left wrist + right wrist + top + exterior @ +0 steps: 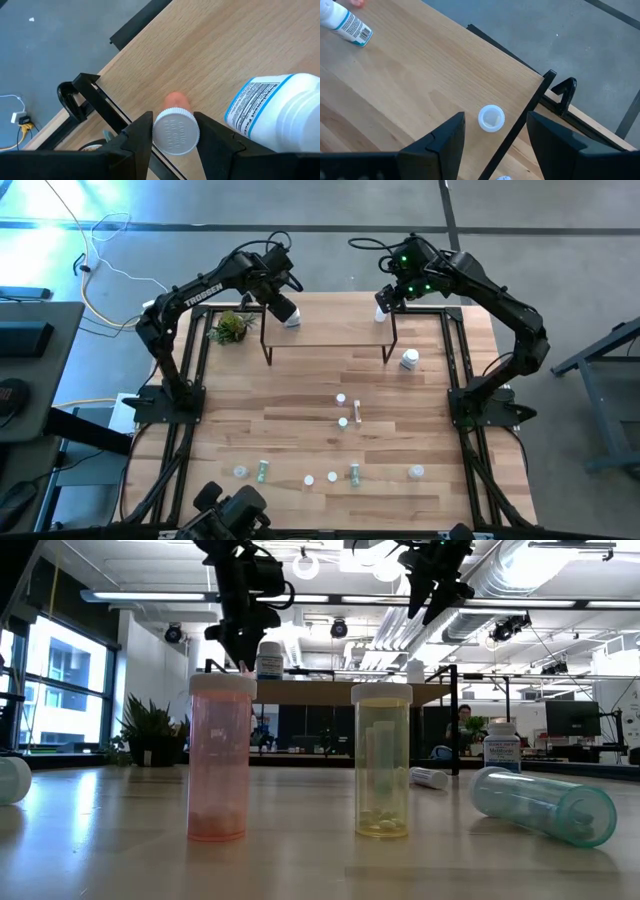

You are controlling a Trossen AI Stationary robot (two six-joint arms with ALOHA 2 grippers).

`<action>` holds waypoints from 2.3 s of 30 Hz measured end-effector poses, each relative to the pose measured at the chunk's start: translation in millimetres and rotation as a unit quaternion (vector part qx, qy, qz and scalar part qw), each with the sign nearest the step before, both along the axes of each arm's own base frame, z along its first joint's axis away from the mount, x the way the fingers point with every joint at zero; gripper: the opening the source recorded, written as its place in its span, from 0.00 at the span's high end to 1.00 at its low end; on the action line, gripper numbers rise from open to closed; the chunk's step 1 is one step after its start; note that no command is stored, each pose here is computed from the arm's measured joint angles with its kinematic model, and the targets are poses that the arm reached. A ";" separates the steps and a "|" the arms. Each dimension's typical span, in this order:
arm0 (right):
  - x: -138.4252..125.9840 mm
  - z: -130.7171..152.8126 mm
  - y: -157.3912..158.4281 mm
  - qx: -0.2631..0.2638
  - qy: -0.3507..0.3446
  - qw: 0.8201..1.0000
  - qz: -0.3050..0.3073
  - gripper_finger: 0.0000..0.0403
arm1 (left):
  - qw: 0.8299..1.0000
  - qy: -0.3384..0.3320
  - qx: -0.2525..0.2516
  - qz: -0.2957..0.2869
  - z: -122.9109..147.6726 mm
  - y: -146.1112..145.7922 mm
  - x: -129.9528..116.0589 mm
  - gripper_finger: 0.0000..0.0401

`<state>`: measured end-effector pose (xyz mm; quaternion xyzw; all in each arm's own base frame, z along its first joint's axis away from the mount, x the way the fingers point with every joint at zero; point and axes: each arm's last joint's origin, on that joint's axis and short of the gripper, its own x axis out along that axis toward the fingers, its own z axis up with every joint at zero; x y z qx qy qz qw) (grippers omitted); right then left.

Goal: Pick and place medicine bottles onto shelf by color
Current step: Put the bottom orange pill bottle on the shelf, then put the top green pill bottle on the shelf

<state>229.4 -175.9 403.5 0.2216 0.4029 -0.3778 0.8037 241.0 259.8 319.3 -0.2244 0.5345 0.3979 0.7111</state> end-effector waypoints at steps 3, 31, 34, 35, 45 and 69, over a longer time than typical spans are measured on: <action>0.0 0.0 0.0 0.000 0.000 1.000 -0.001 0.49 | 1.000 0.004 0.000 -0.008 -0.7 0.2 0.2 0.64; 0.1 -0.1 0.0 0.001 0.000 1.000 -0.001 0.49 | 0.999 -0.031 0.022 -0.026 27.8 -0.2 1.3 0.52; 0.1 -0.1 -0.1 0.001 0.000 1.000 -0.001 0.49 | 0.998 -0.040 0.033 -0.026 41.0 -1.3 0.2 0.51; 0.1 -0.1 0.0 0.001 0.000 1.000 -0.001 0.49 | 0.998 -0.043 0.037 -0.026 46.0 -1.9 -0.4 0.51; -0.5 -2.6 5.3 0.028 0.006 1.000 -0.010 0.49 | 0.994 -0.060 0.042 -0.080 87.1 -20.5 -5.9 0.51; 38.2 -13.1 94.0 0.108 0.025 0.980 0.168 0.49 | 0.954 -0.139 -0.069 -0.257 39.6 -121.2 17.9 0.51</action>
